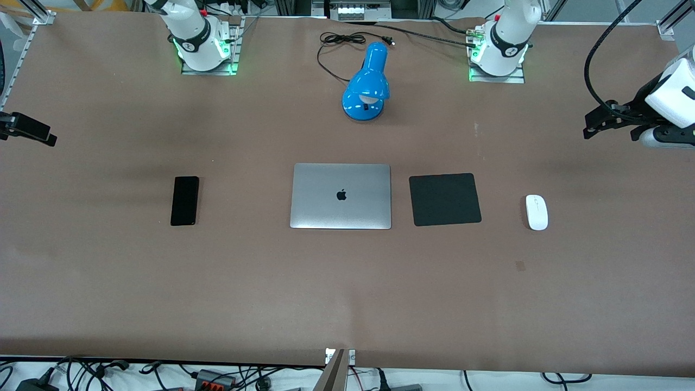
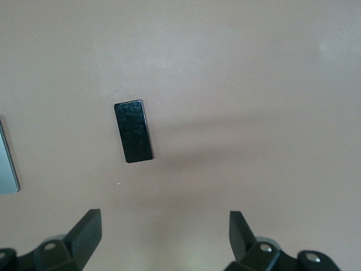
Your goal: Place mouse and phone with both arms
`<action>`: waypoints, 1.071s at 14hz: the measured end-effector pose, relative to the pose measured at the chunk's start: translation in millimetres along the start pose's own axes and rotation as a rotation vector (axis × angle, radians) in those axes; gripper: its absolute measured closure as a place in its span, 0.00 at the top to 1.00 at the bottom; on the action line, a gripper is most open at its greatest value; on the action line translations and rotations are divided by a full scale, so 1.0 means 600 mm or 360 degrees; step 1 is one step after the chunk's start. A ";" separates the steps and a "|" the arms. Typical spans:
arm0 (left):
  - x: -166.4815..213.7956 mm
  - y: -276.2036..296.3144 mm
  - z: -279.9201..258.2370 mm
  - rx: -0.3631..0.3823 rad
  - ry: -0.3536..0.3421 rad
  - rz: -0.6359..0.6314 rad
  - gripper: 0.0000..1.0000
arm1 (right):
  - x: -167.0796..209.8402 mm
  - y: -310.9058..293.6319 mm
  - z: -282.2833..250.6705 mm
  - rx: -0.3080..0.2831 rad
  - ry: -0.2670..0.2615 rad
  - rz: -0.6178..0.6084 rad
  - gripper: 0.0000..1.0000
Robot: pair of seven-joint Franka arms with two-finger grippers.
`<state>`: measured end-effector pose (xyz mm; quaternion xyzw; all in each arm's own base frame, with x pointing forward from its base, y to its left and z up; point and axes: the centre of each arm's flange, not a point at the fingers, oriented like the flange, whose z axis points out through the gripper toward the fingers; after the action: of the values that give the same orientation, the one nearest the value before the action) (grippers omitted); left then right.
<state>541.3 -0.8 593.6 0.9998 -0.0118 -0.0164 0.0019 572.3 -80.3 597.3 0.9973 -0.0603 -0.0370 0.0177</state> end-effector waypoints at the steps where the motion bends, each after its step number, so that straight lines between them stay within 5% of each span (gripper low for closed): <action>1: 0.000 0.000 0.000 0.0000 -0.0001 0.0000 1.00 | 0.000 0.000 0.000 0.0000 0.0000 0.0000 1.00; 9: -0.010 0.002 0.008 -0.0002 -0.0095 0.0003 1.00 | 0.013 0.003 0.028 0.0003 -0.0052 -0.0009 1.00; 15: -0.005 -0.001 0.064 -0.0013 -0.0333 0.0001 1.00 | 0.123 -0.102 0.272 0.0003 -0.0260 -0.0168 1.00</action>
<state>537.0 -0.4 555.2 0.9926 -0.0121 -0.1207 0.0048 640.4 -33.5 426.9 0.9928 -0.0090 -0.1192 0.0099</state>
